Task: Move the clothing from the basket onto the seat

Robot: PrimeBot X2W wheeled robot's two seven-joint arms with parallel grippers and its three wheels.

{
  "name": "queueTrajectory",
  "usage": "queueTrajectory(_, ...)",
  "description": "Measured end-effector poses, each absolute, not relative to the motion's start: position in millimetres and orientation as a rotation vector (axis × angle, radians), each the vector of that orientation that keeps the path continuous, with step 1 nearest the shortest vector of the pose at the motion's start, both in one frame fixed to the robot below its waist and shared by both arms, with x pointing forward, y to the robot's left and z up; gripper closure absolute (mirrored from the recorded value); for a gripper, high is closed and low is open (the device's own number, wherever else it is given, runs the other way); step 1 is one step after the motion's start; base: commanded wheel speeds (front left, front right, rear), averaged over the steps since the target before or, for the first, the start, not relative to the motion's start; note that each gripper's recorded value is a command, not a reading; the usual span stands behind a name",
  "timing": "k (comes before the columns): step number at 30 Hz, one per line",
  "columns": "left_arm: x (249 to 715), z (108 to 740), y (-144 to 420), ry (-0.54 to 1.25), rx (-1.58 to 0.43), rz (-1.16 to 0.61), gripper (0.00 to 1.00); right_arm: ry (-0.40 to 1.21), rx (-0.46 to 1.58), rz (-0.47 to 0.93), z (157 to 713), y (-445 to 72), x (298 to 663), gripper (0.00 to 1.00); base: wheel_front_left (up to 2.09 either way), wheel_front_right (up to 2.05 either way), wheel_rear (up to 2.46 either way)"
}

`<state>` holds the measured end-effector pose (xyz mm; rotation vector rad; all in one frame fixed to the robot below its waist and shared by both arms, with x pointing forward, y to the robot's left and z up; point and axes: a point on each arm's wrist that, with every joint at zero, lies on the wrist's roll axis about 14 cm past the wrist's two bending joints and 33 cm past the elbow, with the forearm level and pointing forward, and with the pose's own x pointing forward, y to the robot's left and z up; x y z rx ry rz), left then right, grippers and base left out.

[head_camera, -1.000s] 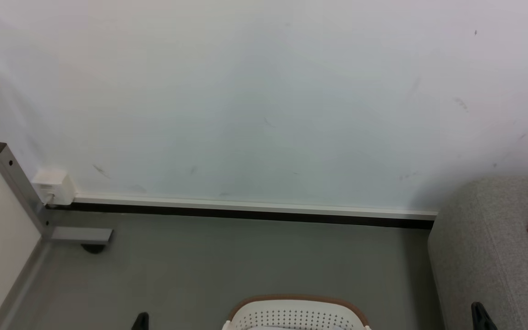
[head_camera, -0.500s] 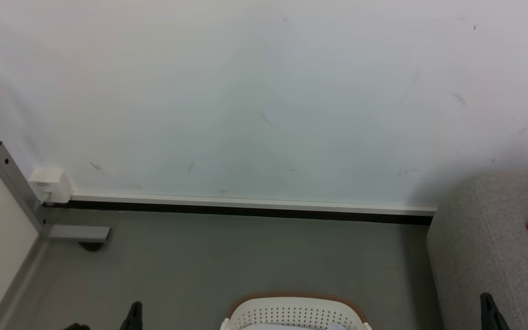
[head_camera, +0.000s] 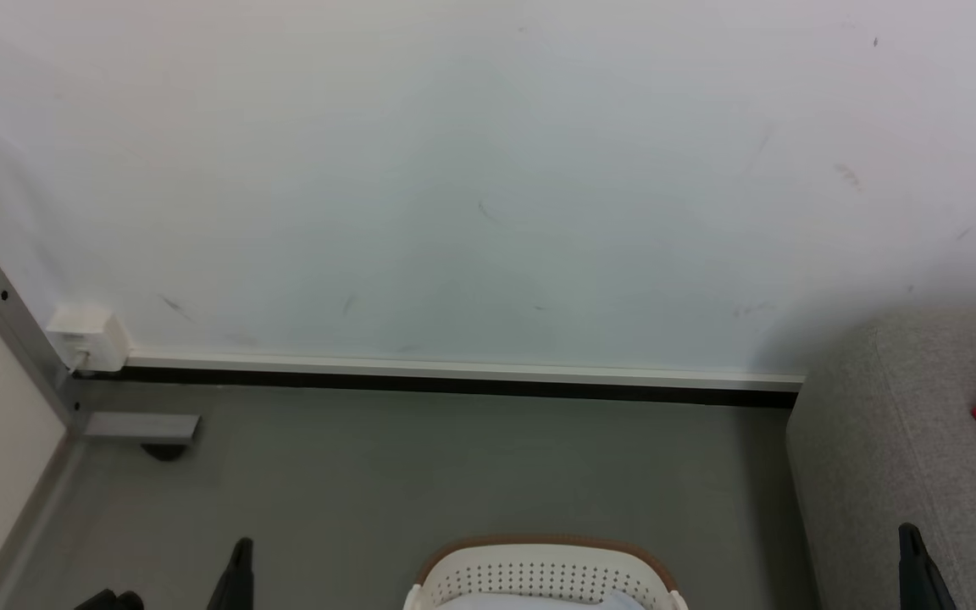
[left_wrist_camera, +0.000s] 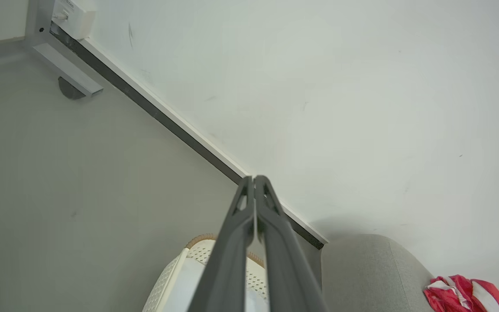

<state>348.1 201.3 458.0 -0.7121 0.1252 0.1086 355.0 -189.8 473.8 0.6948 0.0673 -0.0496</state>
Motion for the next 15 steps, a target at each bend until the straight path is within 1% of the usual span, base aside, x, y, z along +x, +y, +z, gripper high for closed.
queueTrajectory(15,357.2,467.2,202.7,0.104,-0.919,0.113,1.0,0.058,0.91,-0.061,480.4,-192.6,363.9,1.0,0.0,0.0,0.0)
